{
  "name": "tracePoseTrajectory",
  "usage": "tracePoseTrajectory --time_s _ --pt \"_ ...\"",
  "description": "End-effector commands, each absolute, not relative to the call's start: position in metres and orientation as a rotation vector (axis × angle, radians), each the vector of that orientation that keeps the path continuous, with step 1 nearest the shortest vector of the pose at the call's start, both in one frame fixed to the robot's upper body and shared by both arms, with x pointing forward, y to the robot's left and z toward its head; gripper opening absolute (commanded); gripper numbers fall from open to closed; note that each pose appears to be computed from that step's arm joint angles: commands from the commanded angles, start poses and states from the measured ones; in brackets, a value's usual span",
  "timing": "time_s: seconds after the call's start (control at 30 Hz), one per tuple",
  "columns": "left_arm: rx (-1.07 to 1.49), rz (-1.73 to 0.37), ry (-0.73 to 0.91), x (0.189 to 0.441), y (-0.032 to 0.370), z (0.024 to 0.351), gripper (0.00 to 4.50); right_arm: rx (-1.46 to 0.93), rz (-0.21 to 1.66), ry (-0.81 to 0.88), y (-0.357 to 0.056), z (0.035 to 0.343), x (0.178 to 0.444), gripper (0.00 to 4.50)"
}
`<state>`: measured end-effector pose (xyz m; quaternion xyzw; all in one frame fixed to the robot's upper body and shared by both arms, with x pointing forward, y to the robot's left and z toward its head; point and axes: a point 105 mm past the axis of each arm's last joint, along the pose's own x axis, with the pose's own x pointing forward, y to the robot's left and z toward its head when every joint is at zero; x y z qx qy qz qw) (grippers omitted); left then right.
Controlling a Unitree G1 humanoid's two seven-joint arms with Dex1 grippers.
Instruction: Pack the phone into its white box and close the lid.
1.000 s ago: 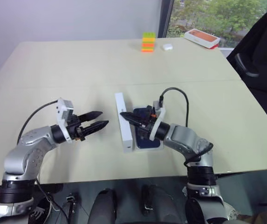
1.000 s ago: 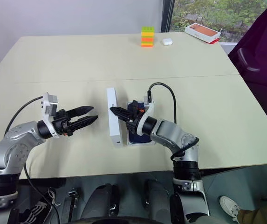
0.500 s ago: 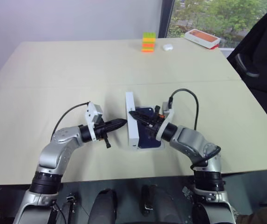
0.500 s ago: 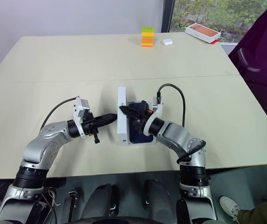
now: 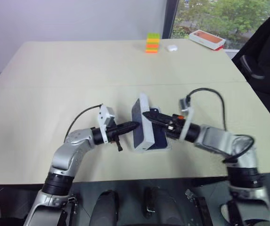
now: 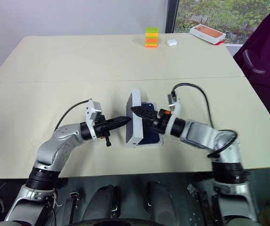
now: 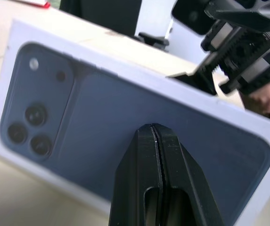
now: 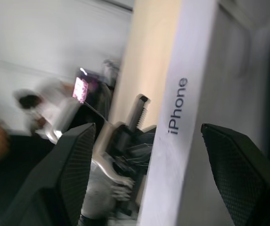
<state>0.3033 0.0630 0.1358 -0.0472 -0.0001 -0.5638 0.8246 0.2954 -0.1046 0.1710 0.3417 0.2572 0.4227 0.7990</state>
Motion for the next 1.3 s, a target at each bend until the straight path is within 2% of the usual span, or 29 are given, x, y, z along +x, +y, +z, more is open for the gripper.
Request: tracePoseTrajectory --time_s 0.03,0.2,0.33,0.53,0.57,0.6,0.67,0.8,1.0,1.1,1.3 --pt "-0.105 -1.226 -0.027 0.306 0.050 0.140 0.00 0.463 0.870 0.447 -0.150 0.186 0.314 3.85" --pt "-0.122 -1.248 -0.014 0.312 0.038 0.133 0.00 0.219 0.851 0.364 -0.177 0.187 0.331 3.85" --pt "-0.128 -1.259 -0.025 0.315 0.029 0.134 0.00 0.100 0.895 0.339 -0.168 0.180 0.333 3.85" --pt "-0.120 -1.207 -0.063 0.322 0.045 0.147 0.00 -0.027 0.924 0.331 -0.159 0.169 0.332 3.85" --pt "-0.116 -1.198 -0.066 0.323 0.050 0.149 0.00 -0.049 0.920 0.330 -0.159 0.166 0.333 3.31" --pt "-0.107 -1.185 -0.065 0.322 0.058 0.152 0.00 -0.067 0.920 0.320 -0.159 0.166 0.334 3.02" --pt "-0.053 -1.156 -0.042 0.319 0.080 0.151 0.00 -0.120 0.898 0.293 -0.163 0.168 0.340 2.02" --pt "0.042 -1.130 0.073 0.312 0.107 0.133 0.00 -0.207 0.921 0.276 -0.158 0.165 0.341 0.04" --pt "0.064 -1.123 0.192 0.311 0.113 0.113 0.00 -0.305 0.977 0.269 -0.143 0.153 0.334 0.04" --pt "0.070 -1.146 0.234 0.309 0.102 0.101 0.00 -0.360 0.993 0.275 -0.141 0.146 0.332 0.04" --pt "0.028 -1.173 0.260 0.307 0.085 0.088 0.00 -0.324 0.982 0.292 -0.142 0.138 0.332 0.04"
